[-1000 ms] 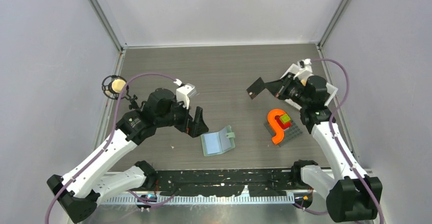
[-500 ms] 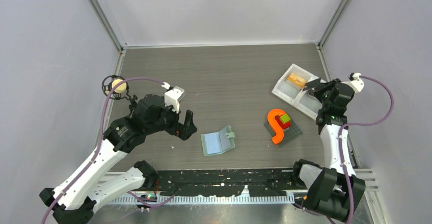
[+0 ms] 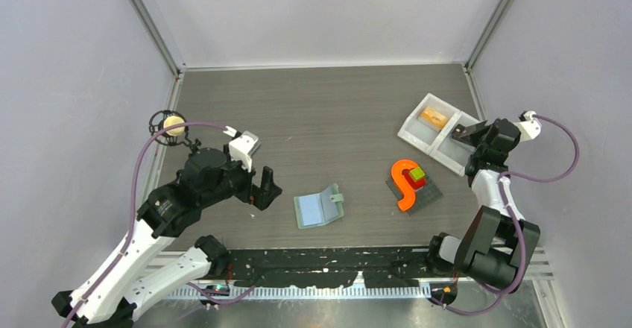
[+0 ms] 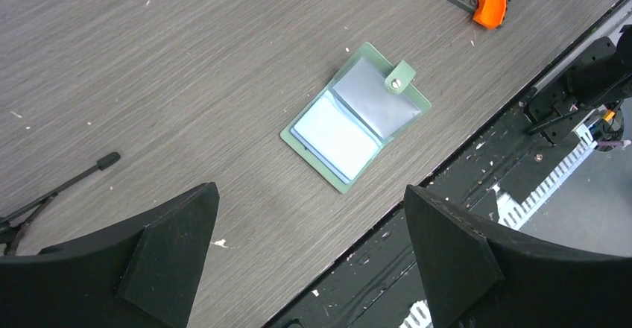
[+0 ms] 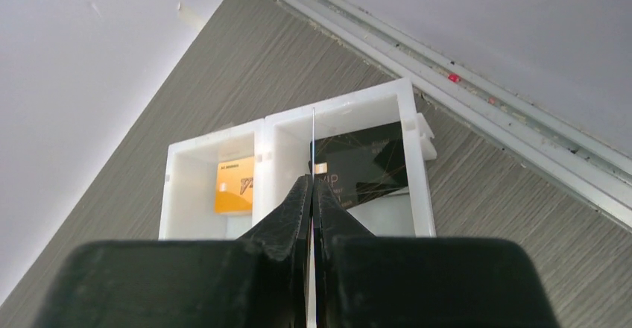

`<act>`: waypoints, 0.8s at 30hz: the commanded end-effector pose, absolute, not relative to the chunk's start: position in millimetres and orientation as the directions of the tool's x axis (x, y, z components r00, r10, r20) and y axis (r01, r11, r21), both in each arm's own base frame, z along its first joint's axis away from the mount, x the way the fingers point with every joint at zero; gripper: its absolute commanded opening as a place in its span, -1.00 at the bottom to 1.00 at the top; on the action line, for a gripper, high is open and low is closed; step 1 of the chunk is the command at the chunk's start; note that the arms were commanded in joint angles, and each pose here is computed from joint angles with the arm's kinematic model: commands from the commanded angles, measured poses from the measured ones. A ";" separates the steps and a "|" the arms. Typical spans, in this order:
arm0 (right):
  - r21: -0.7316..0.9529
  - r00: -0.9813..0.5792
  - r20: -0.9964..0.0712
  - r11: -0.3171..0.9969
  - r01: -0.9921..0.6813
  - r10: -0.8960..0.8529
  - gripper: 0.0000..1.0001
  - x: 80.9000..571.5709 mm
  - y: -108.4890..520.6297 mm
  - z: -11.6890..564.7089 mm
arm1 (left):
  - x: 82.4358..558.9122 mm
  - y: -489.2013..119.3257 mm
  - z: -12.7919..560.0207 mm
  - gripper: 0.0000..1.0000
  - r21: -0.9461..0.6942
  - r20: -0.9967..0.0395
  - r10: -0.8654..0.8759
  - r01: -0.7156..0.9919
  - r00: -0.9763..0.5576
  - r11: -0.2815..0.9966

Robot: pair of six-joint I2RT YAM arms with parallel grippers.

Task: Take the credit cards out of the card holder
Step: Place the credit card in the storage box.

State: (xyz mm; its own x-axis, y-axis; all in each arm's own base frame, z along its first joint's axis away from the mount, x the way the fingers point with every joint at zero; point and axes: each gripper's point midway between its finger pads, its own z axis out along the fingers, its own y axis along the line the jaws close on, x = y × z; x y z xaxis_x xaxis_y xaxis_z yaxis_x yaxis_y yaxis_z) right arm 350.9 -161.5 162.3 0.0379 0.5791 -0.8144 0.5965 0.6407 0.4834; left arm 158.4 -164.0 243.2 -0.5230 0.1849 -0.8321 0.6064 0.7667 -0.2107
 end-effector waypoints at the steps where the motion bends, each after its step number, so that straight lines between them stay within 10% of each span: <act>1: 0.522 0.188 -0.835 0.636 0.569 0.517 -0.89 359.7 -183.9 188.5 | 166.0 -161.6 256.2 0.99 -0.171 -0.879 0.164 0.617 -0.448 0.768; 24: 0.665 0.236 -0.730 0.587 0.462 0.641 -0.85 375.1 -179.7 118.0 | 167.9 -161.4 252.8 0.99 -0.155 -0.880 0.178 0.620 -0.440 0.769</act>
